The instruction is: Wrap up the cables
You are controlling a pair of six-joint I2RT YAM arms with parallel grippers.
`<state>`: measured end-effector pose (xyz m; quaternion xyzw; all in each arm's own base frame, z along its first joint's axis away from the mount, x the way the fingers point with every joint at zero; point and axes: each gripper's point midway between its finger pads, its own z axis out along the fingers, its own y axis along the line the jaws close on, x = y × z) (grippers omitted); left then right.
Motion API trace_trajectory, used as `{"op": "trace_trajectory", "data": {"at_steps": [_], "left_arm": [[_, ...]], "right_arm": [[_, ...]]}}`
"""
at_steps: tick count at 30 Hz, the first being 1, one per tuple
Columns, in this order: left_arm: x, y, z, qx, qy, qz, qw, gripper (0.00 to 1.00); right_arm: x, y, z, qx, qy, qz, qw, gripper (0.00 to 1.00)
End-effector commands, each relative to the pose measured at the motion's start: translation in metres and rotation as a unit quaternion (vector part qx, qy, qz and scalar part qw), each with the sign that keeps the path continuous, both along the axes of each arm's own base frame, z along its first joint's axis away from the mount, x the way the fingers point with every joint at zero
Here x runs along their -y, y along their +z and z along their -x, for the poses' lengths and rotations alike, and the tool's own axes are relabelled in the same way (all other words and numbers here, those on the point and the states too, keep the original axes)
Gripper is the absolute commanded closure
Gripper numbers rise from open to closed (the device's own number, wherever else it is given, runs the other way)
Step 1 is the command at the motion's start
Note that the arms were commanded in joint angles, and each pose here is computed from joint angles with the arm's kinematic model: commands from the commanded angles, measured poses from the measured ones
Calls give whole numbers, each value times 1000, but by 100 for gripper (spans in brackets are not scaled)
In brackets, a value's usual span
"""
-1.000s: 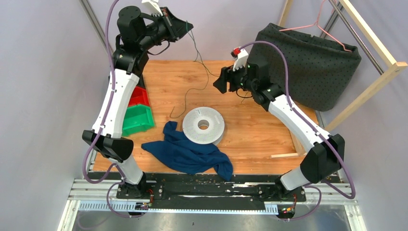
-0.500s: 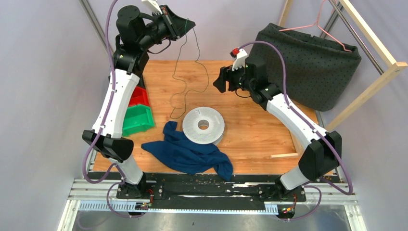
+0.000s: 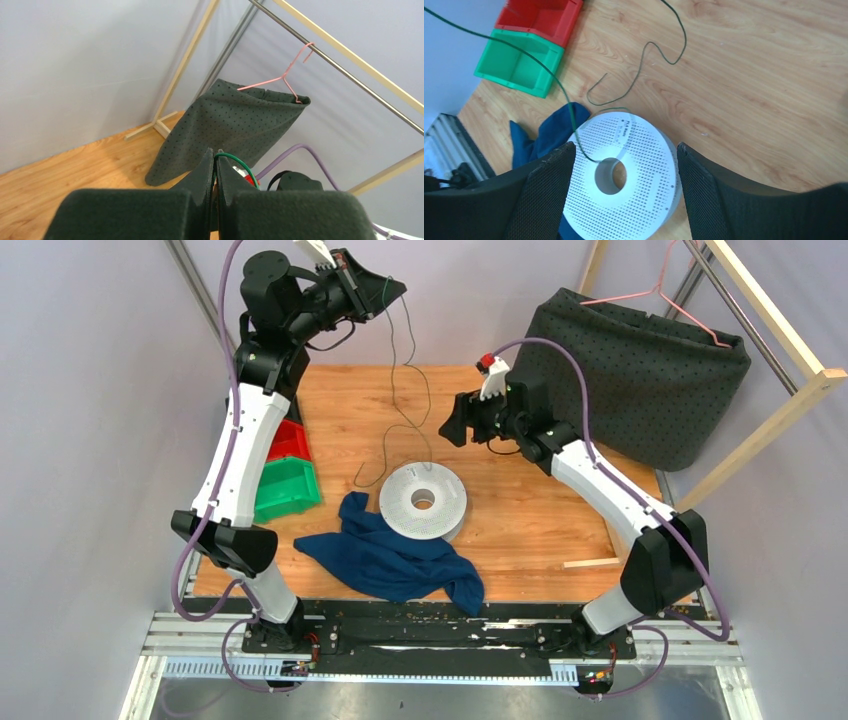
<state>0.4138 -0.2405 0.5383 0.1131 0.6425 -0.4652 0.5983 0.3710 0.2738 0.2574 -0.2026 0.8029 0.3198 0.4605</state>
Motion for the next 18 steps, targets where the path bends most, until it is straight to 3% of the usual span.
{"op": "trace_trajectory", "data": {"at_steps": [1, 18], "left_arm": [[5, 19, 8, 20, -14, 20, 999, 100], [10, 27, 13, 25, -26, 34, 999, 100]], "right_arm": [[-16, -7, 12, -31, 25, -44, 998, 23], [-58, -36, -22, 4, 67, -67, 996, 23]]}}
